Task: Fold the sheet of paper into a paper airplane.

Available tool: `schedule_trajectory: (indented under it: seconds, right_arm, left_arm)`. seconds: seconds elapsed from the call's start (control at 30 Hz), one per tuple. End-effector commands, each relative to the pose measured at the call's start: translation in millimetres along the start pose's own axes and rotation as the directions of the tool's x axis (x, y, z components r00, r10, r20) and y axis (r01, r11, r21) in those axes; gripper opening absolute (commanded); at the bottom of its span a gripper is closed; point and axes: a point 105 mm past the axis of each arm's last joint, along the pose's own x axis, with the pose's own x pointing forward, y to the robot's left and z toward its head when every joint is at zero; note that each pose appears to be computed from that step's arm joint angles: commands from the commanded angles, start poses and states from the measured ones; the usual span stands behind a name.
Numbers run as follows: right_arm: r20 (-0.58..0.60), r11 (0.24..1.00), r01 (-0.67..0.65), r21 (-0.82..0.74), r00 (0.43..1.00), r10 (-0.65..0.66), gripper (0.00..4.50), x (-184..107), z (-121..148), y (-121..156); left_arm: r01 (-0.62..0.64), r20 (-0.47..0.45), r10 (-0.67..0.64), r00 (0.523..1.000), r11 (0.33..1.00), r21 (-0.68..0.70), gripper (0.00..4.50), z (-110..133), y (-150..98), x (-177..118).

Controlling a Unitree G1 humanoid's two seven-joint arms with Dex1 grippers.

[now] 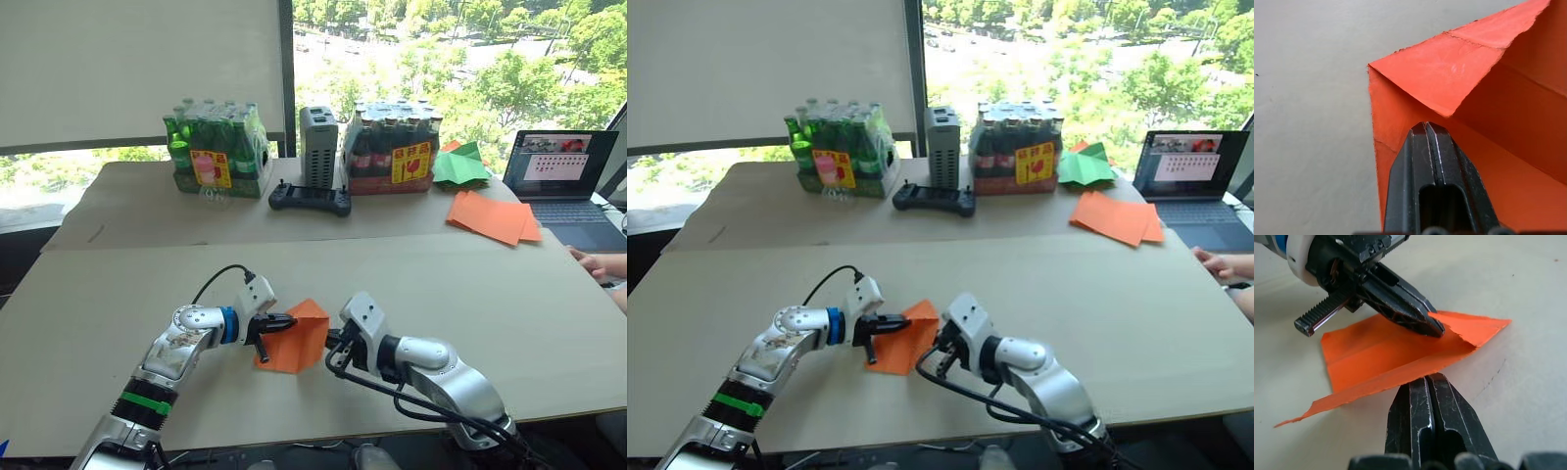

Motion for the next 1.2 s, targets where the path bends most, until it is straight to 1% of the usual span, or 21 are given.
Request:
schedule_trajectory:
  seconds: [0.03, 0.3, 0.37, 0.47, 0.57, 0.7, 0.77, 0.83, 0.9, 0.97, 1.2]
  right_arm:
    - [0.036, 0.999, 0.040, -0.015, 0.999, -0.039, 0.00, 3, 10, -9]
    - [0.056, 0.998, 0.052, -0.025, 0.997, -0.051, 0.00, 17, 19, -14]
    - [0.051, 0.998, 0.055, -0.034, 0.997, -0.053, 0.00, 17, 18, -16]
    - [0.050, 0.998, 0.048, -0.040, 0.998, -0.046, 0.00, 19, 18, -14]
    - [0.050, 0.998, 0.043, -0.044, 0.998, -0.041, 0.00, 20, 19, -14]
    - [0.044, 0.998, 0.047, -0.048, 0.998, -0.045, 0.00, 19, 18, -16]
    - [0.046, 0.998, 0.048, -0.048, 0.998, -0.045, 0.00, 20, 19, -16]
    - [0.049, 0.998, 0.046, -0.051, 0.998, -0.044, 0.00, 20, 20, -15]
    - [0.052, 0.998, 0.043, -0.054, 0.998, -0.040, 0.00, 21, 21, -14]
    - [0.054, 0.998, 0.039, -0.056, 0.998, -0.036, 0.00, 21, 23, -13]
    - [0.061, 0.998, 0.018, -0.067, 0.998, -0.014, 0.00, 25, 26, -8]
  left_arm:
    - [-0.035, -0.015, 0.035, 0.999, 0.999, -0.001, 0.01, 2, 8, -7]
    - [-0.062, -0.012, 0.062, 0.998, 0.998, 0.031, 0.01, 13, 18, -17]
    - [-0.078, 0.012, 0.078, 0.997, 0.996, 0.048, 0.01, 22, 22, -19]
    - [-0.063, 0.051, 0.059, 0.997, 0.995, 0.081, 0.01, 38, 18, -17]
    - [-0.044, 0.059, 0.039, 0.997, 0.995, 0.089, 0.01, 43, 13, -14]
    - [-0.008, 0.046, 0.004, 0.999, 0.996, 0.085, 0.01, 38, 4, -6]
    - [0.000, 0.027, -0.002, 1.000, 0.997, 0.074, 0.01, 31, 3, -3]
    - [0.004, -0.003, -0.003, 1.000, 0.998, 0.064, 0.01, 20, 3, 1]
    - [0.003, -0.012, -0.002, 1.000, 0.999, 0.046, 0.01, 13, 4, 4]
    - [0.004, -0.007, -0.004, 1.000, 0.999, 0.039, 0.01, 13, 4, 5]
    - [0.056, 0.010, -0.057, 0.998, 0.998, 0.040, 0.01, 16, -9, 14]
